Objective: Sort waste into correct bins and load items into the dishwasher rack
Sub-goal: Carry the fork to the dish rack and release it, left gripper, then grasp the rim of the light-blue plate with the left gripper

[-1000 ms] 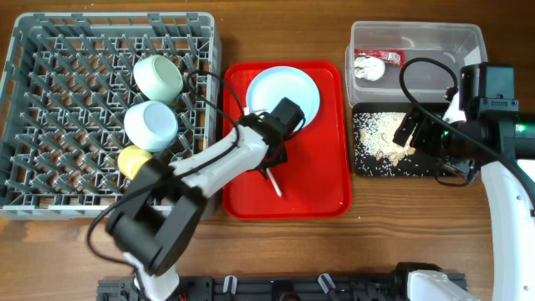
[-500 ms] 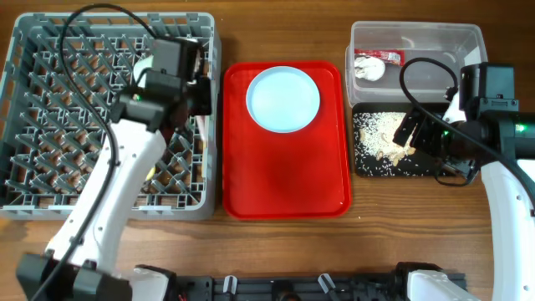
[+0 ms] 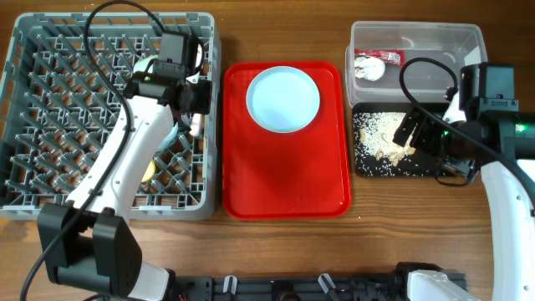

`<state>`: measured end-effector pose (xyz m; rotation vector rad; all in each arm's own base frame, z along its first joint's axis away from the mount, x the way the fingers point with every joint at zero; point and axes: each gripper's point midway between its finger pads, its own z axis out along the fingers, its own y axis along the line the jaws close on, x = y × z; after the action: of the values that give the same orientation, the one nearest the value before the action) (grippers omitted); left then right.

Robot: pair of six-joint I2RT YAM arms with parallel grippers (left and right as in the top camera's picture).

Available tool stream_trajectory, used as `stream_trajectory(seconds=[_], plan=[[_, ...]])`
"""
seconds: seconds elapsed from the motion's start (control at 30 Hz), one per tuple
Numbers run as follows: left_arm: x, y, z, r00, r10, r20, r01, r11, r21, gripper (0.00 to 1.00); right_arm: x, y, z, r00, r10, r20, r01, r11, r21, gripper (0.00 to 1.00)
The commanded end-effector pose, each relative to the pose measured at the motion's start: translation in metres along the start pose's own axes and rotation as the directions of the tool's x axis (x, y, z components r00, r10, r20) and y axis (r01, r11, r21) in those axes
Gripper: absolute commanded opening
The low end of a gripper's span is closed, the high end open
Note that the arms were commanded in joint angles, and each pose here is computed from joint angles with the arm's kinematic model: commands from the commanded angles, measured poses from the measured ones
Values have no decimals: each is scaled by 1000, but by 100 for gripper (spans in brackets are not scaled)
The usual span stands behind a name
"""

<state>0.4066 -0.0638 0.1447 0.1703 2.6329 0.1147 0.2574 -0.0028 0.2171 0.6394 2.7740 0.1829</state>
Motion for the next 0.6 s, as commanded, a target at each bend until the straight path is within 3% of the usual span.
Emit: stream_trajectory(seconds=[0.0,0.1,0.2,0.33,0.43,0.57], plan=[[2,-34,-1,999,-36,-16,38,987,156,64,-4,-1,-5,1000,-10,29,10,1000,7,100],[1,-82,-12,1000,5,-2,-4,945,327,73,-5,-1,-5,999,-10,35,10,1000,4,100],[-5,-118,-21,996,68,63,-86,924,373,81,-5,-1,-5,999,-10,36,10,1000,3,100],[-14,-184,-31,957,199,212,-273,865,422,82,-5,-1,-5,999,-10,35,10,1000,3,100],[-6,-223,-13,933,266,241,-348,839,419,83,-4,2,-5,999,-11,30,11,1000,-10,100],[26,-253,30,923,344,170,-384,824,416,86,-4,2,-5,999,-11,30,11,1000,-10,100]])
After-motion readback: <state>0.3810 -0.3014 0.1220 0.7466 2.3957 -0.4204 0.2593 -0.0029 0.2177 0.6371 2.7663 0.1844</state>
